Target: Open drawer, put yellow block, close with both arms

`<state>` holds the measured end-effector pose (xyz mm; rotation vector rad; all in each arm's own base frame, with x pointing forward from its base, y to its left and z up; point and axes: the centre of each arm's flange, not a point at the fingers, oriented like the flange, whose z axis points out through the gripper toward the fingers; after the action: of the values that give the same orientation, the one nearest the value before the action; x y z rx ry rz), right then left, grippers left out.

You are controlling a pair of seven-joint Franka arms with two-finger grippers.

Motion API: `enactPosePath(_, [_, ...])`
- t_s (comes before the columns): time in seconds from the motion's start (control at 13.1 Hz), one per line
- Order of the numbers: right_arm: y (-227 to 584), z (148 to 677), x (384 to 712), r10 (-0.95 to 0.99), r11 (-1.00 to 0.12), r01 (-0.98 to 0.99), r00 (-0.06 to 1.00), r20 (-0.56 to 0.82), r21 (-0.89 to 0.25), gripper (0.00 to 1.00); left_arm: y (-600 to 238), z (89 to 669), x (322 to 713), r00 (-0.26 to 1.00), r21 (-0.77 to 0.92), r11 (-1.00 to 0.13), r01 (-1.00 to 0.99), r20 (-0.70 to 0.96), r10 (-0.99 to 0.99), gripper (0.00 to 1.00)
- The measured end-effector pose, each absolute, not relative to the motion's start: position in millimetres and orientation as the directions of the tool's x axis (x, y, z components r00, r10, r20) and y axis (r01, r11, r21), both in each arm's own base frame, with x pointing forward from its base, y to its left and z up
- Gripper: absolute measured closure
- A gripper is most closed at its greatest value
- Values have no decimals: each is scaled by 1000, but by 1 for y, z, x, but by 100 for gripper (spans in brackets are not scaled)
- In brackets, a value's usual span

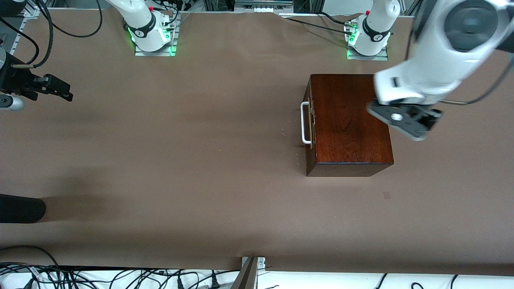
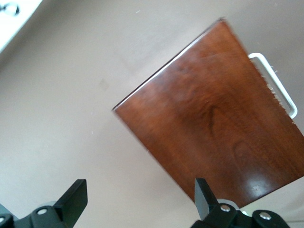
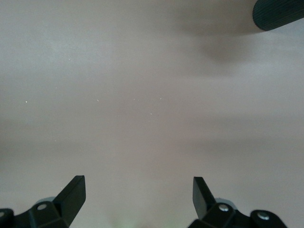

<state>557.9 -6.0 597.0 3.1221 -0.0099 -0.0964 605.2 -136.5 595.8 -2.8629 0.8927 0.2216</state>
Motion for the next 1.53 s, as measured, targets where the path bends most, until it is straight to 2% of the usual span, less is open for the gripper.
enactPosePath(0.23, [-6, 597, 558, -7, -1000, -6, 998, -62, 18, 0, -64, 615, 609, 893, 5, -900, -435, -121, -433, 0])
enactPosePath(0.46, [-6, 597, 558, -7, -1000, -6, 998, -62, 18, 0, -13, 642, 583, 949, 28, -951, -309, -51, -310, 0])
enactPosePath(0.69, [-6, 597, 558, -7, -1000, -6, 998, -63, 18, 0, -4, 652, 554, 999, 12, -998, -54, 8, -54, 0])
enactPosePath(0.92, [-6, 597, 558, -7, -1000, -6, 998, -62, 18, 0, -11, 643, 544, 983, 13, -983, 186, -14, 186, 0])
enactPosePath(1.53, [-6, 596, 558, -7, -1000, -6, 998, -63, 18, 0, -22, 614, 543, 997, -1, -1000, 30, -65, 30, 0])
